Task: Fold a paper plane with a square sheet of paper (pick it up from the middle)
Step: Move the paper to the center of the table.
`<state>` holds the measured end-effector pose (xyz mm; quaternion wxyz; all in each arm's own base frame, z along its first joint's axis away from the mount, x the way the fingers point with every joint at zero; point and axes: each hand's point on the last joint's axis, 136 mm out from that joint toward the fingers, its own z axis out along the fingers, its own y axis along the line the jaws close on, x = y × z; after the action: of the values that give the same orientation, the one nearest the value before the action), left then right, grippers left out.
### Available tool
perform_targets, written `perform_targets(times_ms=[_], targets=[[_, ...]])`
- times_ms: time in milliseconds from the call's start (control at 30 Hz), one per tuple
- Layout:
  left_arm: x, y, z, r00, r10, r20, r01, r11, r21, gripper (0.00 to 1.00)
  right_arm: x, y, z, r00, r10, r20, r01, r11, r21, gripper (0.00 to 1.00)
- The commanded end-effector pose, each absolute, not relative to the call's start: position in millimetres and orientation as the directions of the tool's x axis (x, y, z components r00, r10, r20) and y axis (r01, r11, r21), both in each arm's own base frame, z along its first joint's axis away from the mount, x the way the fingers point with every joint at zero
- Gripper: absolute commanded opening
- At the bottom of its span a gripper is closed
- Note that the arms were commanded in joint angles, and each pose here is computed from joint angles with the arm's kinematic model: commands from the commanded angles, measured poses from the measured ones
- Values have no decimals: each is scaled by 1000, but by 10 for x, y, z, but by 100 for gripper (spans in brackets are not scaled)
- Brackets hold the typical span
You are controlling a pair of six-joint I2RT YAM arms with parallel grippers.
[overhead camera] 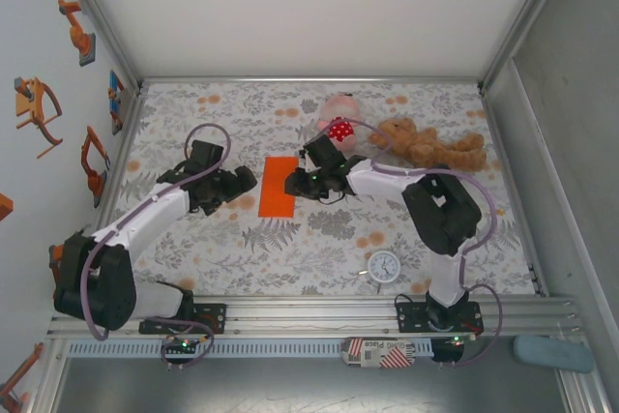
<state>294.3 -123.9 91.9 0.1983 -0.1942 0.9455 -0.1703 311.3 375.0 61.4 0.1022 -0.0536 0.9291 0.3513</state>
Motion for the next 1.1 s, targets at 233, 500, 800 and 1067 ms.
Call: perform_targets(times_ms=[233, 500, 800, 1067], targets=[[2870, -1034, 1009, -798, -503, -333, -356, 838, -413, 96, 3216, 4016, 416, -983, -61, -174, -163, 731, 662, 30], [2853, -1245, 992, -817, -497, -292, -300, 799, -520, 96, 3063, 3654, 142, -976, -143, -164, -209, 823, 528, 30], [2893, -1721, 1046, -859, -412, -306, -143, 764, -629, 100, 2894, 3276, 303, -910, -299, -289, -402, 809, 428, 28], [2904, -2032, 953, -889, -374, -265, -121, 750, -650, 97, 3088, 3278, 770, -937, 17, -349, -199, 795, 574, 30]])
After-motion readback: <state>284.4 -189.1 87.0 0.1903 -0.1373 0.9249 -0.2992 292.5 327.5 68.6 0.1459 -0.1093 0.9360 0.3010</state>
